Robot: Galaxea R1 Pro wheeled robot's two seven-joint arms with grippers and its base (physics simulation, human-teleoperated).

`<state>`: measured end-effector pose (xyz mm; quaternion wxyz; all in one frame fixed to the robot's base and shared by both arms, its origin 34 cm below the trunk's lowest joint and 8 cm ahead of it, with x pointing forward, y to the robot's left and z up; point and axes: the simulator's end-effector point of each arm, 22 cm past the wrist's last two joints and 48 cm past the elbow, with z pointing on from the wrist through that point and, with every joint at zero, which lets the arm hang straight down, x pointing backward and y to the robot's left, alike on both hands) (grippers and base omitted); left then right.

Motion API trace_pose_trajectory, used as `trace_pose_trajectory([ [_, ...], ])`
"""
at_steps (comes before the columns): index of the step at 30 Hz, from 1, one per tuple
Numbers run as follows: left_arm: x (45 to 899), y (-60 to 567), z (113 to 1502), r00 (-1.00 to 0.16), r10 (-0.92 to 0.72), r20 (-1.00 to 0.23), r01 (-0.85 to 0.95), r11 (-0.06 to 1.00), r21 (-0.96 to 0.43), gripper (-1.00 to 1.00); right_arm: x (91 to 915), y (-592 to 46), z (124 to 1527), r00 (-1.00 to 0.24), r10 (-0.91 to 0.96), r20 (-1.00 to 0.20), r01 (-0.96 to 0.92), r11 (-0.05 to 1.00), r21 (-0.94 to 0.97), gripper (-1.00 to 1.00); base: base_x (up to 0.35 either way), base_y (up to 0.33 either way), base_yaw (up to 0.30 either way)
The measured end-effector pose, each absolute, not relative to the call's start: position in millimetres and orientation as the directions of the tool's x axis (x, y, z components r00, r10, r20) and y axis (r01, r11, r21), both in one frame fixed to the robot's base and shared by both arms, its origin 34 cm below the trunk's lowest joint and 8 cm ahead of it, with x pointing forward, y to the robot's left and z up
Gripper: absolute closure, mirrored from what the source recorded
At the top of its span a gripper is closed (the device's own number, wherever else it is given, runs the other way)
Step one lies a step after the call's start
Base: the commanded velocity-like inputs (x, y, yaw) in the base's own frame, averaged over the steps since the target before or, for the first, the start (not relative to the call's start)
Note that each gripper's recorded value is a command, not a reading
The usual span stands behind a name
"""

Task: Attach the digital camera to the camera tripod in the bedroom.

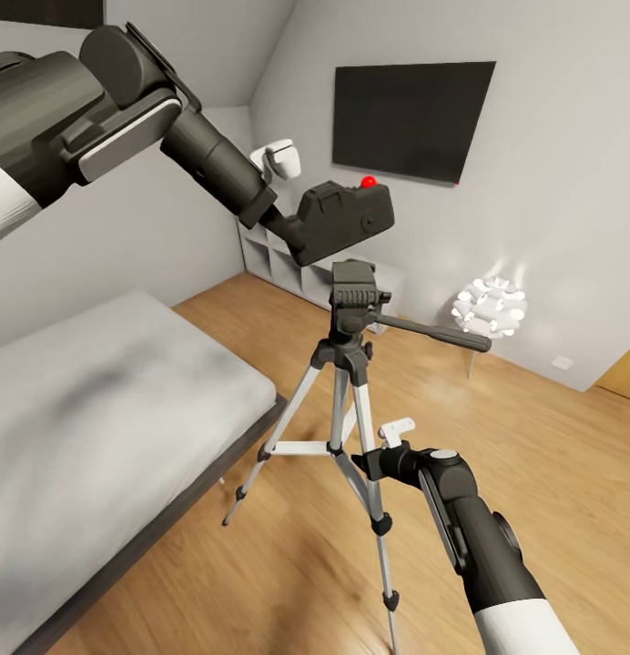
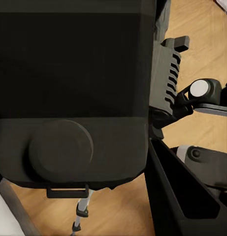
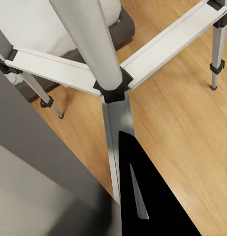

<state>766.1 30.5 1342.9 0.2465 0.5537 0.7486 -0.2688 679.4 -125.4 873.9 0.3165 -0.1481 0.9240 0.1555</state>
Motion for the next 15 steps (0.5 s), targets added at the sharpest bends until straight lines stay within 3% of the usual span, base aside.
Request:
trace_pose_trajectory([
  [8, 737, 14, 1347, -0.225, 0.704, -0.673, 0.974, 0.16, -0.157, 1.0, 680, -126, 874, -0.755, -0.176, -0.632, -0.372, 0.908, 0.192, 1.0, 0.0, 0.0, 0.0],
  [15, 731, 13, 1359, -0.217, 0.69, -0.69, 0.976, 0.153, -0.154, 1.0, 679, -126, 874, -0.757, -0.176, -0.63, -0.372, 0.908, 0.192, 1.0, 0.0, 0.0, 0.0],
])
